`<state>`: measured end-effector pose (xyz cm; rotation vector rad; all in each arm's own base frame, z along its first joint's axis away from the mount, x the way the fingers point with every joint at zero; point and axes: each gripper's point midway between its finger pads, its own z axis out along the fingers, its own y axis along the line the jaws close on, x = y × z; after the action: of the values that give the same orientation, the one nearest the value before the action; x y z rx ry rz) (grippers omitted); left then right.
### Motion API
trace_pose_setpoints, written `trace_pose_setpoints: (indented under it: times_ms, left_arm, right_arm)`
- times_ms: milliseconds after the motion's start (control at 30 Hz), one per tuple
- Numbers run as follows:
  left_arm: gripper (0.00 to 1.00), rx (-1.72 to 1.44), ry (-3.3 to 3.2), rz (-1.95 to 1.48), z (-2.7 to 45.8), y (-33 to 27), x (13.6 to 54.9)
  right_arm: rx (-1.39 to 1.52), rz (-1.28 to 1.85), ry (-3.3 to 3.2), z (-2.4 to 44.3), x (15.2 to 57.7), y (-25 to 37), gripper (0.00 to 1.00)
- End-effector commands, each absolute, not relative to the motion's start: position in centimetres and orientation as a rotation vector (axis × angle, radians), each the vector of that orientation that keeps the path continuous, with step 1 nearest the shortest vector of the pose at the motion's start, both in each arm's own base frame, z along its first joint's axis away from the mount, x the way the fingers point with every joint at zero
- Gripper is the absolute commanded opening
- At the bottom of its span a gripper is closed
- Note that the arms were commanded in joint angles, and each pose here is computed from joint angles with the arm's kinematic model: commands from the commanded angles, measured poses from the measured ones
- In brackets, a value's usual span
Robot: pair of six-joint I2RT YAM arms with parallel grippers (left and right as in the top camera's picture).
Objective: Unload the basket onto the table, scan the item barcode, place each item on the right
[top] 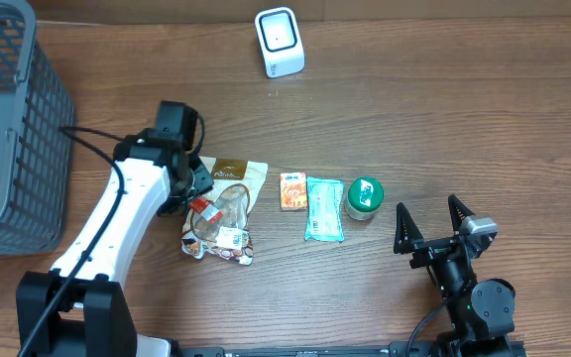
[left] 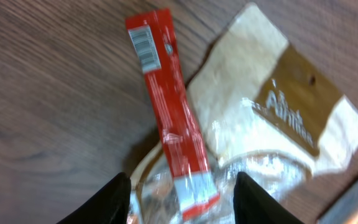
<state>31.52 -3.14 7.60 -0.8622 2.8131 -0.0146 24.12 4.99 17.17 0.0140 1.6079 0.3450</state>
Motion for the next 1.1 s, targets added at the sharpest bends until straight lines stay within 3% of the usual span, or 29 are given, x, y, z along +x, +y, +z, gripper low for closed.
trace_pose_setpoints:
  times_ms: [0,400,733,1067]
  left_arm:
    - [0.42,-1.034,2.766,-0.049,6.2,-2.3,30.8]
    - [0.25,-1.123,2.723,-0.109,1.2,-1.6,29.2]
    - [0.05,-1.078,2.704,-0.151,1.6,-1.9,30.3]
    - [0.30,-1.012,2.676,-0.165,5.6,-1.9,32.8]
  right_arm:
    - [0.022,0.332,1.605,16.9,24.2,4.7,1.00]
    - [0.022,0.332,1.605,16.9,24.2,4.7,1.00]
    - [0.022,0.331,1.605,16.9,24.2,4.7,1.00]
    - [0.022,0.332,1.605,16.9,24.2,4.7,1.00]
